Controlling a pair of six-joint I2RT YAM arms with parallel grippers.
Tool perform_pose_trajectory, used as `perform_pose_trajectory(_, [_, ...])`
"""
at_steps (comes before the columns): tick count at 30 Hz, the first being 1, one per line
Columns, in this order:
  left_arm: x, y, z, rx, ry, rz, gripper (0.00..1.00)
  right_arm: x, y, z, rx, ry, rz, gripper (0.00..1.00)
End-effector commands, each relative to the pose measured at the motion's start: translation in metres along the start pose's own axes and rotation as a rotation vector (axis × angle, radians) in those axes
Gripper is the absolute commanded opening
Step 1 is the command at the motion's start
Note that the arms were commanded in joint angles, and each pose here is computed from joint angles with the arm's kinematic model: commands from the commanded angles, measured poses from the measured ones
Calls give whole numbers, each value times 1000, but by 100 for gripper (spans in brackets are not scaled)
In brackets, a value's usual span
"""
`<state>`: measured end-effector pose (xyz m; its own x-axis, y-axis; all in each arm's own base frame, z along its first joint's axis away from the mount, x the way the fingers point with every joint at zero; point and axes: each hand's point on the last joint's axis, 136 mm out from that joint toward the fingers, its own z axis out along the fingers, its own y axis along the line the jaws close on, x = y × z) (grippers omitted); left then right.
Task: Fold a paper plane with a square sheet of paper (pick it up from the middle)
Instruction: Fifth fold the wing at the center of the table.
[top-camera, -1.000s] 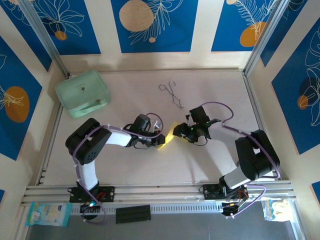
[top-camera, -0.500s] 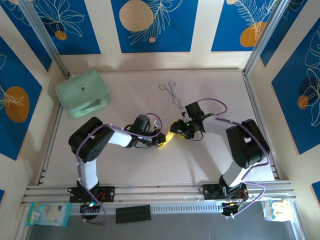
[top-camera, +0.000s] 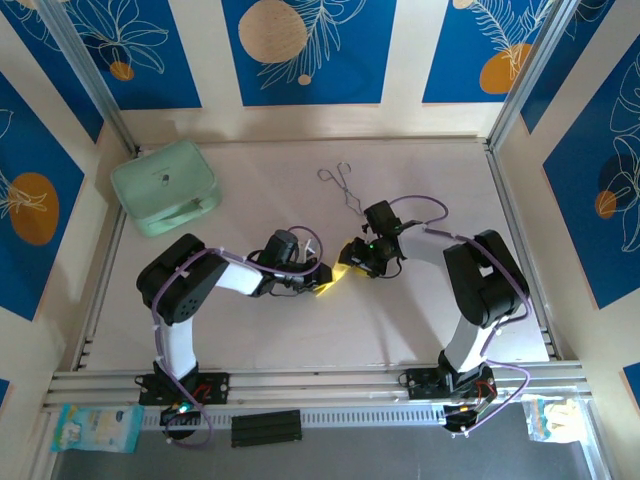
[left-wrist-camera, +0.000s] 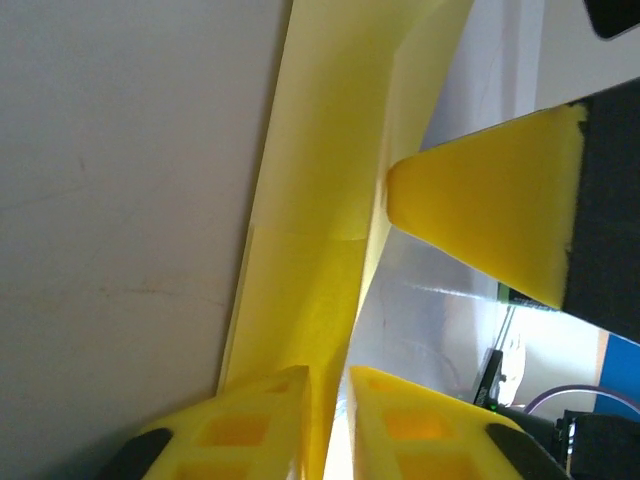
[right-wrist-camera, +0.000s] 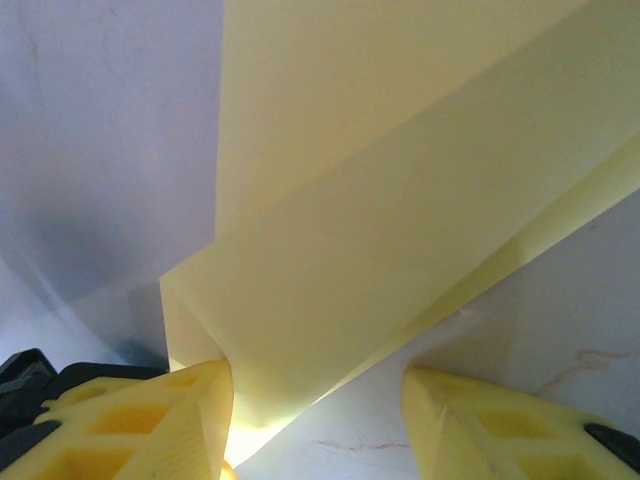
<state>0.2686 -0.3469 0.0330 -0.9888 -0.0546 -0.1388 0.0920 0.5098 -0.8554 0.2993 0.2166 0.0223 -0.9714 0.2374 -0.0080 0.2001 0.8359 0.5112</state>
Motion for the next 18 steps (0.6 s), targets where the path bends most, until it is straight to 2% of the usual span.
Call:
perform_pose_trajectory(1, [1,3,-7,-6,-13,5,22,10,-29,20,141,38,48,51])
perform_pose_trajectory(10, [1,1,-19,-35,-45,46,32,11,-34,25,194,51,65,52])
perform_pose_trajectory(18, [-1,-4,-22,-22,-61,79,33,12,-33,27,198,64,59,52])
